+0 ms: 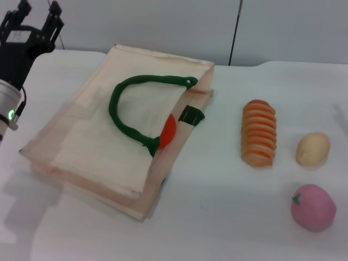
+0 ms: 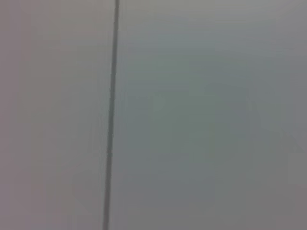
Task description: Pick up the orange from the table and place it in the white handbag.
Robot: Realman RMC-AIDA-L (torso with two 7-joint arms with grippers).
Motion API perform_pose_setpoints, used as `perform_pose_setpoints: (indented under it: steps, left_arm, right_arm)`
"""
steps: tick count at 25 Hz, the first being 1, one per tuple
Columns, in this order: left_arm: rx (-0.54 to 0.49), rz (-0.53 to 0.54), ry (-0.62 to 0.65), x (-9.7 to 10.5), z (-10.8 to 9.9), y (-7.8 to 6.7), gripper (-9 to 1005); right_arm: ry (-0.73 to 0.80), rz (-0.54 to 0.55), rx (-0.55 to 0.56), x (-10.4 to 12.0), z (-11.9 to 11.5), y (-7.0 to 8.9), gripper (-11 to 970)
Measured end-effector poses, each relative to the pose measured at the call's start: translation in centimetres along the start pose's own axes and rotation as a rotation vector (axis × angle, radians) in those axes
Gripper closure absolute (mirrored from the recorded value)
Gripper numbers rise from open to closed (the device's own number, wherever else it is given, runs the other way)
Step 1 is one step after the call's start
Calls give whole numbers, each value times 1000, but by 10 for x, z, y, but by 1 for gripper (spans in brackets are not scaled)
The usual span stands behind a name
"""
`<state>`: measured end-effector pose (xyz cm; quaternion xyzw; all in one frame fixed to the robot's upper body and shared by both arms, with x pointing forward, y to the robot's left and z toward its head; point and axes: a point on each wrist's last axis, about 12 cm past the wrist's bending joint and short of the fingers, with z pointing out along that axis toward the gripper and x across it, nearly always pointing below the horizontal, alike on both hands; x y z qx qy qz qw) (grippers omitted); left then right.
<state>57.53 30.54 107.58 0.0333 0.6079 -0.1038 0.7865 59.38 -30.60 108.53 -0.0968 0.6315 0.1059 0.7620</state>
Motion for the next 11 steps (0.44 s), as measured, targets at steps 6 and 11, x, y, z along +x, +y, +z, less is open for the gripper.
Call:
perform_pose_setpoints:
  steps: [6,11]
  left_arm:
    - [-123,48,-10,8,-10,-7,314]
    - [-149,45,-8,9,-16,-5,314]
  right_arm:
    - [-6,43,64,2,-6,-6,183]
    - [-20,73,100,3,-10,-10,183]
